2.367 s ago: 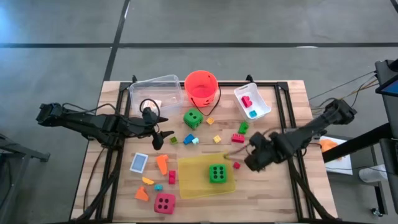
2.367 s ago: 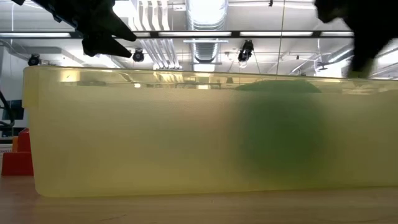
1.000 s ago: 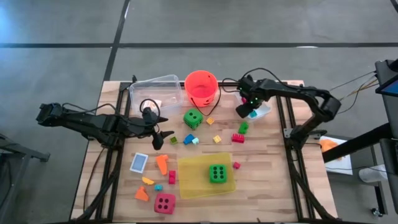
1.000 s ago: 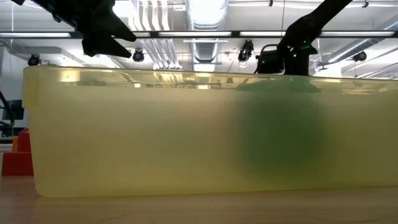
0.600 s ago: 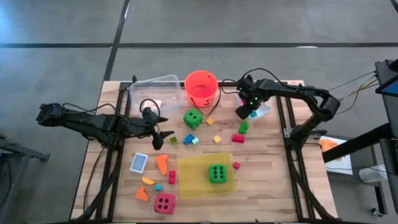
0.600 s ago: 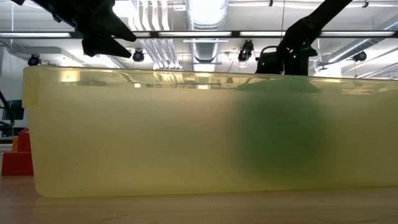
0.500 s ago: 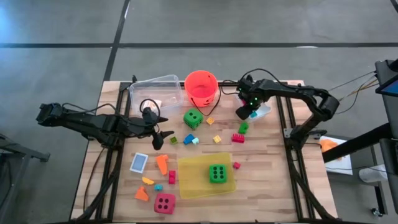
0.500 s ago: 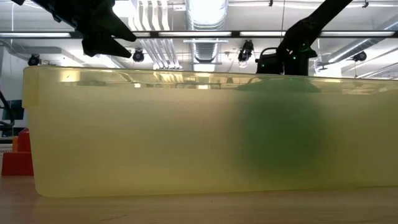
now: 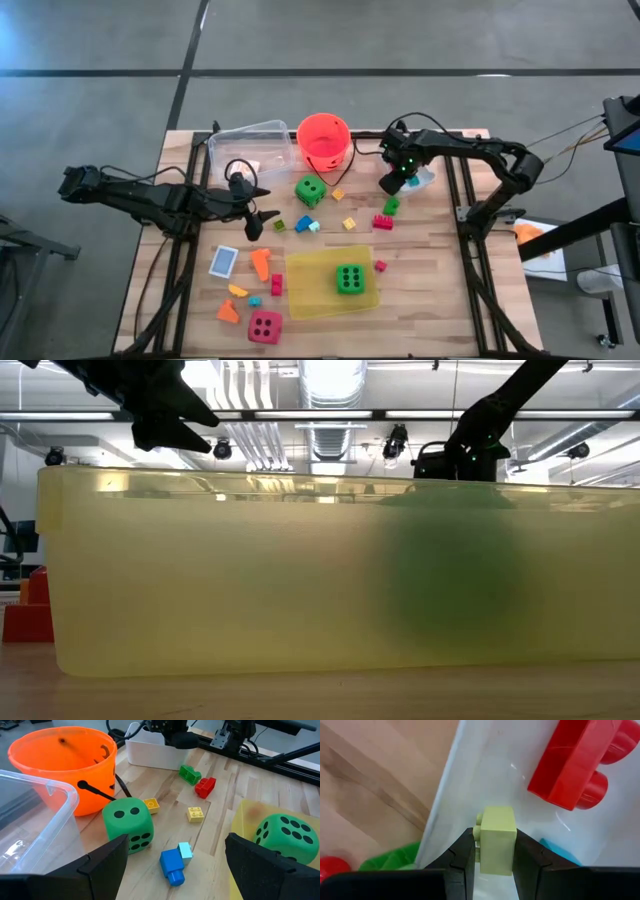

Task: Pick & Place Toys
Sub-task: Put the light green game piece into the white bin, then put the red die into the yellow bin

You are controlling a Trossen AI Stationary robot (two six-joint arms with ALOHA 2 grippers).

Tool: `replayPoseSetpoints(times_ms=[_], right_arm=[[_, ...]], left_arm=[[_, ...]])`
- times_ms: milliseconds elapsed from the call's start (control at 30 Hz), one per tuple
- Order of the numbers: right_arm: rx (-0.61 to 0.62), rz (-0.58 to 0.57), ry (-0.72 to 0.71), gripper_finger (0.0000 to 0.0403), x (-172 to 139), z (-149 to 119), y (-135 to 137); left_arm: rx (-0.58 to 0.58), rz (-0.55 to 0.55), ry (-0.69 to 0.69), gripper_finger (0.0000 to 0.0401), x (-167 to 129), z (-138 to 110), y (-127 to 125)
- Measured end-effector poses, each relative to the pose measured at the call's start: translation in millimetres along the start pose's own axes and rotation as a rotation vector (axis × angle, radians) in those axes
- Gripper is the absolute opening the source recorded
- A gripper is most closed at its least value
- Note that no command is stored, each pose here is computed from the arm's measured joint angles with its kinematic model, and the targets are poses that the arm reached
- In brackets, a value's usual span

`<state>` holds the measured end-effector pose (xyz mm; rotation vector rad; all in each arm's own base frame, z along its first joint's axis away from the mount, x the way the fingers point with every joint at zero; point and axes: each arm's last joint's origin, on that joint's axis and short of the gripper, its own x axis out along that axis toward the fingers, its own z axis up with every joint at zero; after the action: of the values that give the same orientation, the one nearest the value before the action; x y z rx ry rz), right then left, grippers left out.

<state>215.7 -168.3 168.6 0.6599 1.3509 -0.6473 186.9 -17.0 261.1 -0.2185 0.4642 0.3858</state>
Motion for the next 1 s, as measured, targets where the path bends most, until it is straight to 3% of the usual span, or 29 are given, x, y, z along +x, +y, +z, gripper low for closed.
replayPoseSetpoints(times_ms=[200,433,600,767,1000], right_arm=[[-0.008,0.000,-0.002,0.0087,0.0,0.2,0.0],[-0.007,-0.004,-0.001,0.0221,-0.2,0.1,-0.2],[-0.006,-0.006,-0.012,0.0278,-3.7,-0.7,-0.3],[-0.004,-0.006,-0.026,0.0295,-17.3,-2.6,-0.2],[0.016,0.007,-0.084,0.0296,-60.3,-8.4,3.4]], left_arm=[[0.000,0.000,0.000,0.0319,0.0,0.0,0.0],[0.000,0.000,0.000,0.0319,0.0,0.0,0.0],[0.000,0.000,0.000,0.0319,0.0,0.0,0.0],[0.000,0.000,0.000,0.0319,0.1,0.0,0.0],[0.000,0.000,0.000,0.0319,0.0,0.0,0.0]])
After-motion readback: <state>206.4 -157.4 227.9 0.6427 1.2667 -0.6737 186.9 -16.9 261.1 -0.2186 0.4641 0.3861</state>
